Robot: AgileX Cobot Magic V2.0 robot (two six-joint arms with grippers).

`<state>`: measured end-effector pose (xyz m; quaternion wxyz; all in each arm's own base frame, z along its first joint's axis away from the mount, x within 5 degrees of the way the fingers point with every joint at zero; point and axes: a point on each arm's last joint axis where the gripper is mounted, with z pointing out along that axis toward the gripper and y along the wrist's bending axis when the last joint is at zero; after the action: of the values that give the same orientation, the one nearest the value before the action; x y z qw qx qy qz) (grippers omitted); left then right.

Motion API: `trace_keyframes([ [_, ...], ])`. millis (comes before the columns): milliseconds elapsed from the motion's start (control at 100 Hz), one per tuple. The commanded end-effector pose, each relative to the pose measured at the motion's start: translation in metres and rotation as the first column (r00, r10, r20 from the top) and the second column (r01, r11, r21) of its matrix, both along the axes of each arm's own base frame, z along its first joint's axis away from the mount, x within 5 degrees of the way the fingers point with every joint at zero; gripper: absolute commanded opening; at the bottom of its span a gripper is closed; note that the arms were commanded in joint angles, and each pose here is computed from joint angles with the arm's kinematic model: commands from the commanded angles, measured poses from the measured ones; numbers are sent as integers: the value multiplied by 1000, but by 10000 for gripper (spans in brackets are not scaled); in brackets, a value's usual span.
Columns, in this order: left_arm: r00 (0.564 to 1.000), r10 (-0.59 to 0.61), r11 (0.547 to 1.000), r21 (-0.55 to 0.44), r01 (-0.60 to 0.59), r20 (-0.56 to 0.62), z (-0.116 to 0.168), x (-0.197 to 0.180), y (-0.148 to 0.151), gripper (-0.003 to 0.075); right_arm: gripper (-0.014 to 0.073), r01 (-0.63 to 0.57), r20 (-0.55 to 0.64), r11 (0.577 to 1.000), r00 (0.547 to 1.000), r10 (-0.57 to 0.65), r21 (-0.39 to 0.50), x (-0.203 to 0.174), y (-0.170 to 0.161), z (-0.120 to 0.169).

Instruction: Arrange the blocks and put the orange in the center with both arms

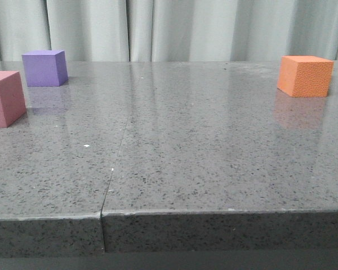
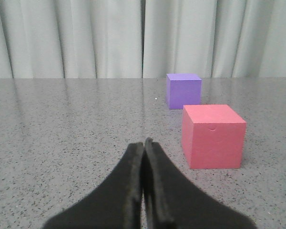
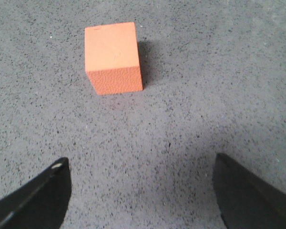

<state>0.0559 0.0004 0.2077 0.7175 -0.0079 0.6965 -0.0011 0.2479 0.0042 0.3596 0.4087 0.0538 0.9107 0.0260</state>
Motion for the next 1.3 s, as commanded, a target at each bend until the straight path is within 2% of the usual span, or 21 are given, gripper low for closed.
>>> trace_keyframes([
  [0,998,6,1000,-12,-6,66,-5,-1,1,-20,629,-6,66,1000,998,6,-9,15,0,22],
  [190,998,6,1000,-12,-6,66,-5,-1,1,-20,629,-8,-32,1000,999,8,-3,53,1,30],
  [350,998,6,1000,-12,-6,66,-5,-1,1,-20,629,-61,-127,998,990,62,12,85,6,34],
  [520,998,6,1000,-12,-6,66,-5,-1,1,-20,629,-80,-227,996,970,87,41,118,9,30],
  [680,998,6,1000,-12,-6,66,-5,-1,1,-20,629,-91,-271,993,957,107,72,143,12,26],
  [900,998,6,1000,-12,-6,66,-5,-1,1,-20,629,-99,-319,991,940,124,93,172,15,8],
  [1290,998,6,1000,-12,-6,66,-5,-1,1,-20,629,-89,-397,991,910,122,99,197,15,-35],
])
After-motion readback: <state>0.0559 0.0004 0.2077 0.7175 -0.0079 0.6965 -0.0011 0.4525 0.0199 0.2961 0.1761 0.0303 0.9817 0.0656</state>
